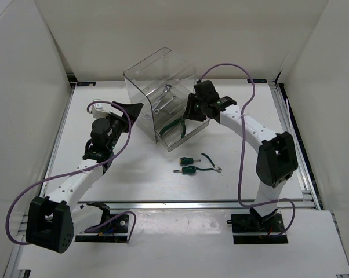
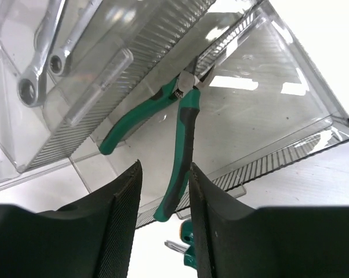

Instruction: Sort the tools into containers

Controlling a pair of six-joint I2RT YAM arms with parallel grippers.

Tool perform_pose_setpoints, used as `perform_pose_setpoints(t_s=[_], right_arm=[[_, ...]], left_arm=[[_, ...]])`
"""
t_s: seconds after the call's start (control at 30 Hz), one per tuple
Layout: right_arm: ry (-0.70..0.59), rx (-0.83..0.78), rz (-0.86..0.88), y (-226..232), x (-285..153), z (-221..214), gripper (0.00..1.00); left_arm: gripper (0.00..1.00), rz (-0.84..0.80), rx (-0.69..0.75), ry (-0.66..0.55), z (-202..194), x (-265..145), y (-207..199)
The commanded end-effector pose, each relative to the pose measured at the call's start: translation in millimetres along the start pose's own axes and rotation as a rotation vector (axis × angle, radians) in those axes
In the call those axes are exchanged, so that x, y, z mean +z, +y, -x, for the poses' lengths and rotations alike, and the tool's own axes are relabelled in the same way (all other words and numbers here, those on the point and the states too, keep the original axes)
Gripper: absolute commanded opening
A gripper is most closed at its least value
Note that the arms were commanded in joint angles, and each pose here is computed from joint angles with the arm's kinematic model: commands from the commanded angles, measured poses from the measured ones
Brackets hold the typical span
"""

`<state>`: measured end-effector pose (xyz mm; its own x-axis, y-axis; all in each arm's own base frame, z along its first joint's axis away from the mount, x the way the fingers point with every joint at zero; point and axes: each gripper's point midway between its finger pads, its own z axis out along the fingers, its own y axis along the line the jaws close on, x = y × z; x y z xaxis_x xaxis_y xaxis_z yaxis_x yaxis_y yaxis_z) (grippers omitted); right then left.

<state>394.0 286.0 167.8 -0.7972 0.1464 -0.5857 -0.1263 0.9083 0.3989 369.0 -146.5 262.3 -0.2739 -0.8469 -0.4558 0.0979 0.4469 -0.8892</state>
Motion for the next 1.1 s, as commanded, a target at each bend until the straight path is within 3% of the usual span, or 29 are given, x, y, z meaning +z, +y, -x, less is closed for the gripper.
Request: perform_pose_setpoints(t_s=[0.0, 0.33, 0.43, 0.47, 0.57, 0.73, 0.83, 0.9, 0.97, 1.07], right_arm=[[0.078, -0.005, 0.064, 4, 11, -19, 0.42], [0.206, 0.027, 0.085, 5, 41, -45, 0.39], [0.221, 0.033, 0.098, 9, 46, -46, 0.26], [0.217, 0.045, 0.105, 9, 47, -43, 0.16], [0.186, 0.066, 0.101, 11, 45, -35, 0.0], [0.061, 0.099, 0.088, 14, 38, -10, 0.0], [0.047, 0.109, 0.1, 19, 40, -1, 0.23], [0.053, 0.109, 0.116, 24, 42, 1, 0.33], [0.06, 0.106, 0.121, 25, 45, -1, 0.55], [0.049, 0.1, 0.116, 24, 39, 0, 0.66]], left_arm=[[0.99, -0.032, -0.012, -0.019, 8, 2, -14], [0.99, -0.015, -0.008, -0.014, 7, -1, -11], [0.99, -0.018, -0.008, -0.016, 8, -1, -12], [0.99, -0.02, -0.009, -0.018, 9, -1, -13], [0.99, -0.018, -0.009, -0.016, 8, -1, -12], [0.99, -0.014, -0.011, -0.014, 7, -1, -11], [0.99, -0.013, -0.017, -0.008, 6, -1, -10], [0.99, -0.013, -0.02, -0.015, 8, -1, -11], [0.99, -0.014, -0.017, -0.013, 7, -1, -12], [0.99, -0.017, -0.011, -0.014, 8, -2, -13]])
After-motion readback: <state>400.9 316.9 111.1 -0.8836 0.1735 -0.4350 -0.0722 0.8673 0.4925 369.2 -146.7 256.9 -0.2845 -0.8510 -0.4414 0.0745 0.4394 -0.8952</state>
